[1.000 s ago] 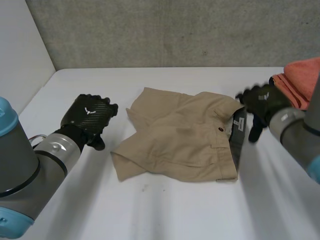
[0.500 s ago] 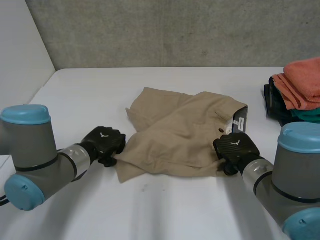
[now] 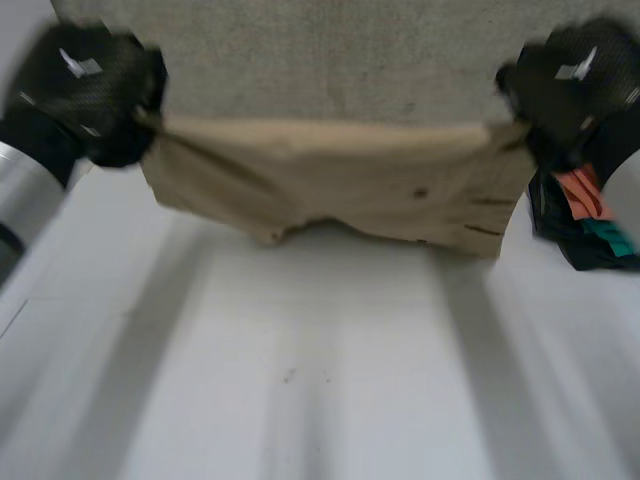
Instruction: Fold the laundry.
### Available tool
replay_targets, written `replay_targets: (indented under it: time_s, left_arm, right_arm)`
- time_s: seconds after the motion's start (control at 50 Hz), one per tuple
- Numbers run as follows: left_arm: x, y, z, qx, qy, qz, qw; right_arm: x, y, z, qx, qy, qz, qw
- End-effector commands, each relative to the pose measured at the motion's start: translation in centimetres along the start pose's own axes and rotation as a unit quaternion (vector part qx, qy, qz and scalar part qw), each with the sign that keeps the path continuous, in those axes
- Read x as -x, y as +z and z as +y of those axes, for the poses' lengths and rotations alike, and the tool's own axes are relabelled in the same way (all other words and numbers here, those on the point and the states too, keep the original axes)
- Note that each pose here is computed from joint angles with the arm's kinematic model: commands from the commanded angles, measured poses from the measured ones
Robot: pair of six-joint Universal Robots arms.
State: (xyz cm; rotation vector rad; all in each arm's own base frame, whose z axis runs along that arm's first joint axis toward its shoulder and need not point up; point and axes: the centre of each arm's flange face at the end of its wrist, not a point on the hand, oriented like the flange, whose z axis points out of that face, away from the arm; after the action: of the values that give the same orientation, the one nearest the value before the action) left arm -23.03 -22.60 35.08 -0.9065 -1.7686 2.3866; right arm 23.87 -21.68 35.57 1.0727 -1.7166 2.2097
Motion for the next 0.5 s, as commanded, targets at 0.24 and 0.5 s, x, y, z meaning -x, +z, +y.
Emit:
replay_targets:
  time_s: [0.24, 0.5]
  left_arm:
    - [-2.4, 1.2, 3.1, 0.078, -0.014, 0.055, 0.995]
    - [-1.7, 14.6, 5.7, -0.047, 0.118, -0.013, 0.992]
  right_arm:
    - [1.9, 3.2, 2.8, 0.084, 0.008, -0.062, 0.994]
    - [1.6, 13.2, 4.0, 0.0, 0.051, 0.05, 0.997]
